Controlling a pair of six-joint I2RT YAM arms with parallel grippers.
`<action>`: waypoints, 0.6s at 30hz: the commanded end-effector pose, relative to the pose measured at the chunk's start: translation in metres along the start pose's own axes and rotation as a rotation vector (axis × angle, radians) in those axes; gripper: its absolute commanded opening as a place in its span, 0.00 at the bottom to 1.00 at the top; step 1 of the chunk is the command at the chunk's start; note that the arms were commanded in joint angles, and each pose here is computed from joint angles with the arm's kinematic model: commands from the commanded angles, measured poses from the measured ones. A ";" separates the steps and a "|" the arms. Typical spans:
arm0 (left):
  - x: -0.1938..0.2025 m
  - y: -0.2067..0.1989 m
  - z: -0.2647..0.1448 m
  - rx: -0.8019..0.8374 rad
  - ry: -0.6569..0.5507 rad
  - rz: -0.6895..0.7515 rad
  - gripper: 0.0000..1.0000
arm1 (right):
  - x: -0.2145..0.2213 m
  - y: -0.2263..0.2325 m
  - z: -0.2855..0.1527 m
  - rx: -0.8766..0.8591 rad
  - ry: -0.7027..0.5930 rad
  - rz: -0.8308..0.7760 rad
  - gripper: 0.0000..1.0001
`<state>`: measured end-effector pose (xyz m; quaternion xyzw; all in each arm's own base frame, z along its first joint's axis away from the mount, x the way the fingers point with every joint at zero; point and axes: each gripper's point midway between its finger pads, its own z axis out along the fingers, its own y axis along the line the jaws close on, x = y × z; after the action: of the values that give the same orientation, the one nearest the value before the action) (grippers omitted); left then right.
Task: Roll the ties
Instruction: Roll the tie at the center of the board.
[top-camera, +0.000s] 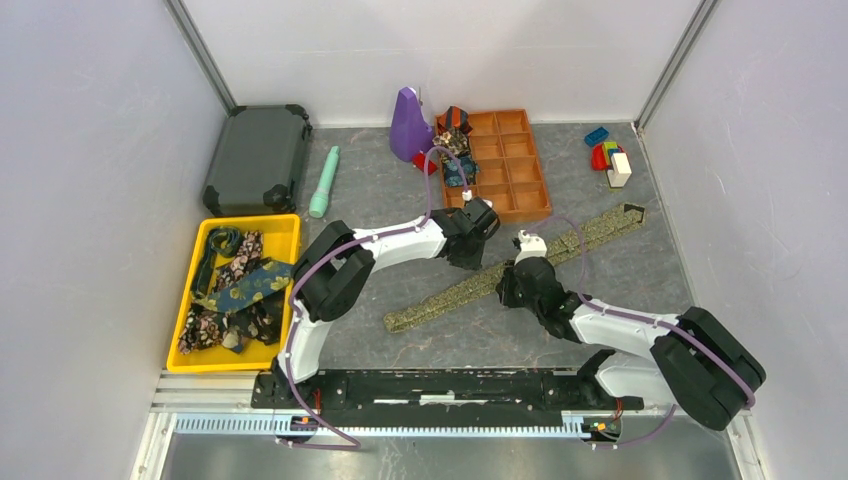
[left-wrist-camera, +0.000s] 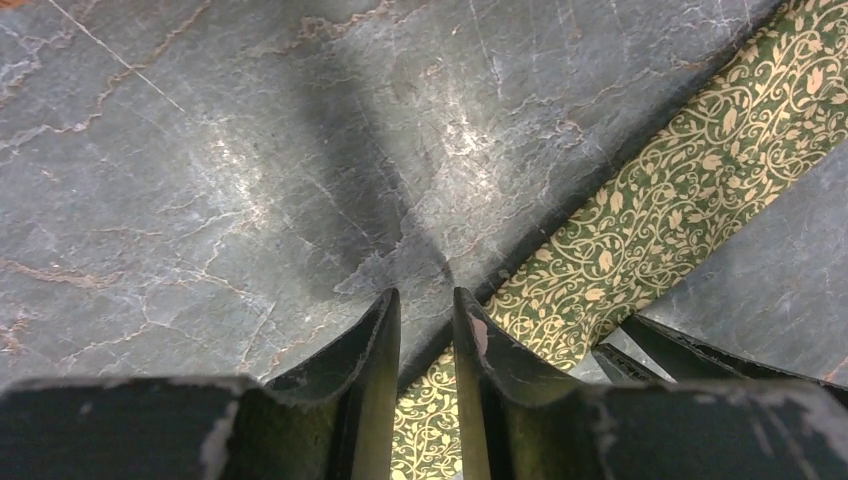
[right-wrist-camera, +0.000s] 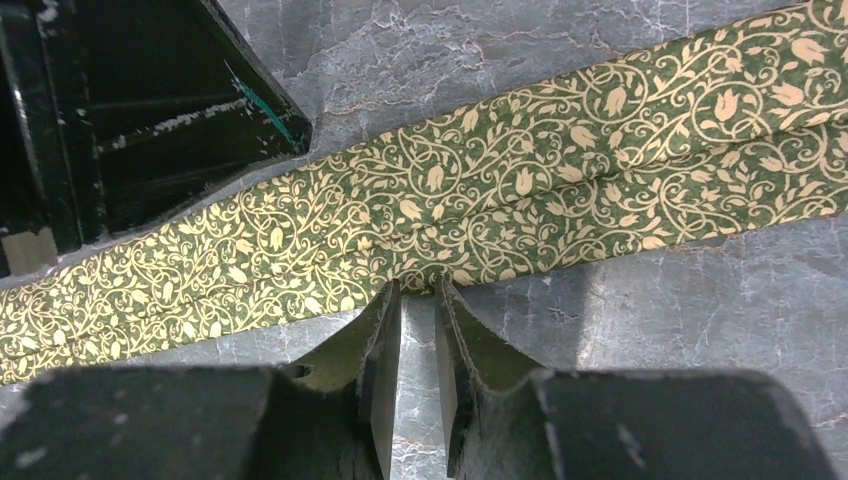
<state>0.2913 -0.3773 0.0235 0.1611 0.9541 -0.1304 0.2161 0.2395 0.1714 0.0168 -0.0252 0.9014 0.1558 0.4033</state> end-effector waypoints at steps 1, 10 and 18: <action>-0.005 -0.011 -0.001 0.057 0.003 0.051 0.32 | 0.037 -0.026 -0.003 0.082 0.125 -0.054 0.25; 0.004 -0.019 -0.004 0.075 0.017 0.067 0.31 | 0.036 -0.025 -0.002 0.088 0.131 -0.055 0.25; 0.002 -0.020 -0.006 0.051 -0.001 0.074 0.31 | 0.036 -0.025 -0.002 0.089 0.133 -0.058 0.25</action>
<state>0.2758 -0.3892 0.0238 0.1784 0.9517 -0.1491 0.2005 0.2423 0.1723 0.0166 -0.0268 0.9004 0.1534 0.4063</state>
